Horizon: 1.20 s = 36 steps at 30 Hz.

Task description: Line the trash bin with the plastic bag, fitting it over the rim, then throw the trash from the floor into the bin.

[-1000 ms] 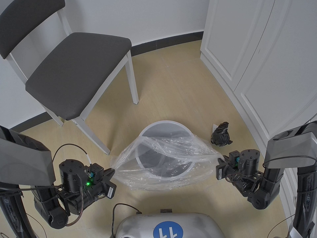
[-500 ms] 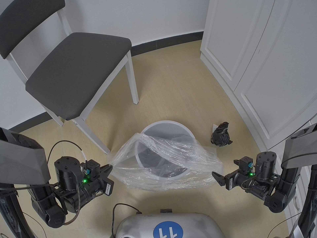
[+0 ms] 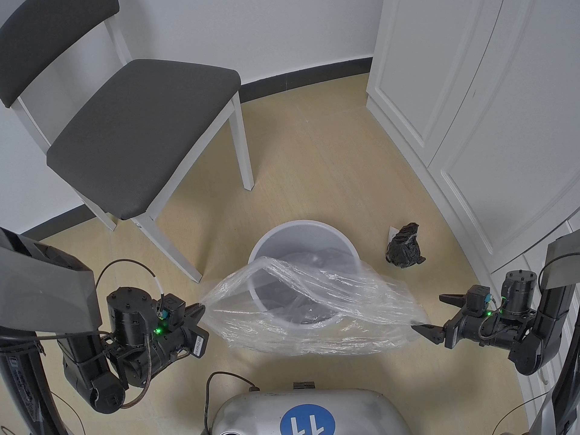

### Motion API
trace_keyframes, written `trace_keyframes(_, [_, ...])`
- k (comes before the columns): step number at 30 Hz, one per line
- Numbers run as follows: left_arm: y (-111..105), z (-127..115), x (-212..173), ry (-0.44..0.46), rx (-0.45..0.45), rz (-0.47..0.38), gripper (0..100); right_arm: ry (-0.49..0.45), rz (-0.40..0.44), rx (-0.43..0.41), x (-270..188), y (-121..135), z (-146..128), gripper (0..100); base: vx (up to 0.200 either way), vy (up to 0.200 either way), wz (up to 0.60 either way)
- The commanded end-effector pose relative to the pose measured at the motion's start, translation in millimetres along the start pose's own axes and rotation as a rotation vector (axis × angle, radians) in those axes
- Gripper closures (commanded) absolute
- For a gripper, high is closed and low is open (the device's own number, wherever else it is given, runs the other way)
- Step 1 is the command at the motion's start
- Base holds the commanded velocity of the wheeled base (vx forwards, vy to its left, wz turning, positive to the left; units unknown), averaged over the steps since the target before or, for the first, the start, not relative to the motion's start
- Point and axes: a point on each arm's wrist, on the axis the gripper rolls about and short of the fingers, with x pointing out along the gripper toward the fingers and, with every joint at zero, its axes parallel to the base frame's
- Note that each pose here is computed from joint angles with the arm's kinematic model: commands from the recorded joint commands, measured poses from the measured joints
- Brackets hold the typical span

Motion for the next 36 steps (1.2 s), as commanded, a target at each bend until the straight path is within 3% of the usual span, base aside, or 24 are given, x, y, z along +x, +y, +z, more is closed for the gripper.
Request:
trace_keyframes(1, [2, -8, 4, 0.034, 0.001, 0.007, 100, 0.014, -0.010, 0.005, -6, -15, -11, 0, 0.000, 0.000, 0.00])
trace_keyframes(8, [13, -23, 24, 0.084, -0.012, 0.053, 100, 0.009, 0.004, -0.026, -16, -23, -15, 0, 0.000, 0.000, 0.00])
trace_keyframes(18, [15, -12, 22, 0.042, -0.022, 0.093, 100, -0.028, -0.015, -0.086, -16, -21, -3, 0, 0.000, 0.000, 0.00])
trace_keyframes(27, [15, -2, 13, 0.002, -0.027, 0.090, 100, -0.050, -0.219, -0.099, -8, 10, 23, 0, 0.000, 0.000, 0.00])
trace_keyframes(30, [12, 8, 7, -0.037, -0.024, 0.080, 100, -0.075, -0.362, -0.120, -3, 26, 37, 0, 0.000, 0.000, 0.00])
trace_keyframes(31, [12, 8, 7, -0.037, -0.024, 0.080, 100, -0.075, -0.362, -0.120, -3, 26, 37, 0, 0.000, 0.000, 0.00])
trace_keyframes(32, [11, 10, 3, -0.044, -0.023, 0.077, 100, -0.076, -0.478, -0.152, 1, 25, 42, 0, 0.000, 0.000, 0.00])
trace_keyframes(33, [11, 11, 1, -0.045, -0.024, 0.077, 100, -0.090, -0.542, -0.189, 4, 24, 49, 0, 0.000, 0.000, 0.00])
trace_keyframes(34, [11, 11, 1, -0.045, -0.024, 0.077, 100, -0.090, -0.542, -0.189, 4, 24, 49, 0, 0.000, 0.000, 0.00])
trace_keyframes(36, [11, 12, 0, -0.050, -0.025, 0.078, 100, -0.183, -0.559, -0.246, 6, 34, 73, 0, 0.000, 0.000, 0.00])
